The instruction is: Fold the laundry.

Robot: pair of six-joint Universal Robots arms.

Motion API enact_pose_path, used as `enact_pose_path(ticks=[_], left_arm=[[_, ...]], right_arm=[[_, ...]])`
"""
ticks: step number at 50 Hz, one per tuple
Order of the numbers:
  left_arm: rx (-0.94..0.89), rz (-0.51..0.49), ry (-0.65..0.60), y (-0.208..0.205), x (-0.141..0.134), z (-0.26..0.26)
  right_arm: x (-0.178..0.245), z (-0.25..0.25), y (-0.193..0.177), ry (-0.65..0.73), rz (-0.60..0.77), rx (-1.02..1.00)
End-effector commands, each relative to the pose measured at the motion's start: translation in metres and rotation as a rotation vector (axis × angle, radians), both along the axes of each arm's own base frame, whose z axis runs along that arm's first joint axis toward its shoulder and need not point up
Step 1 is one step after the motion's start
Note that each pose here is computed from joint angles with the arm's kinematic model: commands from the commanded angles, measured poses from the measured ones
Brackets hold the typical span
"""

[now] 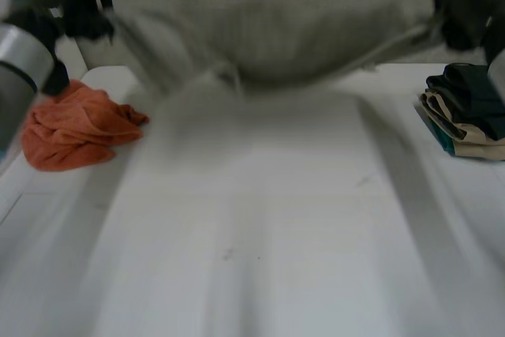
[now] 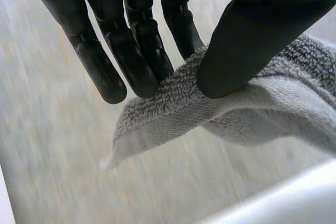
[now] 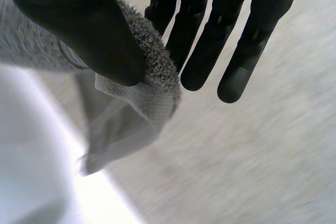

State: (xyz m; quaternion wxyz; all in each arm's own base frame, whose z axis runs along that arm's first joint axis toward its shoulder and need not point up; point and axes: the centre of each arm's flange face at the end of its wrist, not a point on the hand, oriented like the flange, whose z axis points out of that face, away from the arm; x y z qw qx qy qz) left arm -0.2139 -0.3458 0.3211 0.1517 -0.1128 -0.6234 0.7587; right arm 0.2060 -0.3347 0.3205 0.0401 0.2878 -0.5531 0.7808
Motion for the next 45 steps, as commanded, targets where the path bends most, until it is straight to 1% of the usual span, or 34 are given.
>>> enact_pose_path(ticks=[1, 3, 4, 8, 11, 14, 16, 19, 22, 23, 26, 27, 30, 31, 34, 35, 38, 39, 43, 45], left_arm=[[0.277, 0.01, -0.262, -0.012, -0.003, -0.131], [0.306, 0.006, -0.337, -0.013, -0.003, -0.154], [0.321, -0.008, -0.405, -0.015, -0.006, -0.172], [0.338, -0.037, -0.53, -0.017, -0.01, -0.207], [0.326, -0.042, -0.562, -0.019, -0.012, -0.211], [0.298, -0.045, -0.559, -0.017, -0.015, -0.2], [0.248, -0.035, -0.548, -0.013, -0.016, -0.176], [0.208, -0.032, -0.539, -0.003, -0.014, -0.157], [0.127, -0.016, -0.523, 0.013, -0.011, -0.132], [0.1, -0.011, -0.517, 0.024, -0.009, -0.124], [0.069, -0.007, -0.516, 0.041, -0.006, -0.118], [0.057, -0.01, -0.519, 0.053, -0.006, -0.116], [0.053, -0.035, -0.52, 0.073, -0.009, -0.119], [0.057, -0.058, -0.525, 0.085, -0.013, -0.123], [0.075, -0.101, -0.53, 0.099, -0.021, -0.134], [0.078, -0.132, -0.533, 0.106, -0.028, -0.14], [0.075, -0.186, -0.539, 0.115, -0.042, -0.15], [0.066, -0.217, -0.539, 0.118, -0.051, -0.156], [0.063, -0.274, -0.547, 0.12, -0.072, -0.172], [0.073, -0.29, -0.555, 0.12, -0.077, -0.179]], right_arm=[[-0.005, -0.126, -0.002, 0.111, 0.02, 0.391], [-0.005, -0.145, 0.0, 0.144, 0.019, 0.434], [-0.006, -0.156, 0.0, 0.179, 0.012, 0.452], [-0.01, -0.165, 0.0, 0.236, -0.031, 0.458], [-0.014, -0.164, -0.002, 0.241, -0.076, 0.456], [-0.017, -0.165, -0.003, 0.239, -0.099, 0.458], [-0.017, -0.164, -0.002, 0.238, -0.104, 0.456], [-0.018, -0.165, 0.0, 0.235, -0.106, 0.459], [-0.018, -0.164, 0.002, 0.236, -0.107, 0.461], [-0.018, -0.162, 0.004, 0.236, -0.108, 0.458], [-0.018, -0.162, 0.007, 0.238, -0.106, 0.46], [-0.018, -0.163, 0.009, 0.239, -0.104, 0.466], [-0.017, -0.164, 0.011, 0.239, -0.102, 0.469], [-0.016, -0.165, 0.012, 0.24, -0.1, 0.472], [-0.015, -0.165, 0.013, 0.242, -0.096, 0.474], [-0.012, -0.166, 0.016, 0.244, -0.087, 0.475], [-0.009, -0.166, 0.018, 0.249, -0.077, 0.474], [-0.008, -0.167, 0.019, 0.25, -0.076, 0.477], [-0.009, -0.17, 0.022, 0.252, -0.073, 0.489], [-0.009, -0.17, 0.023, 0.253, -0.073, 0.492]])
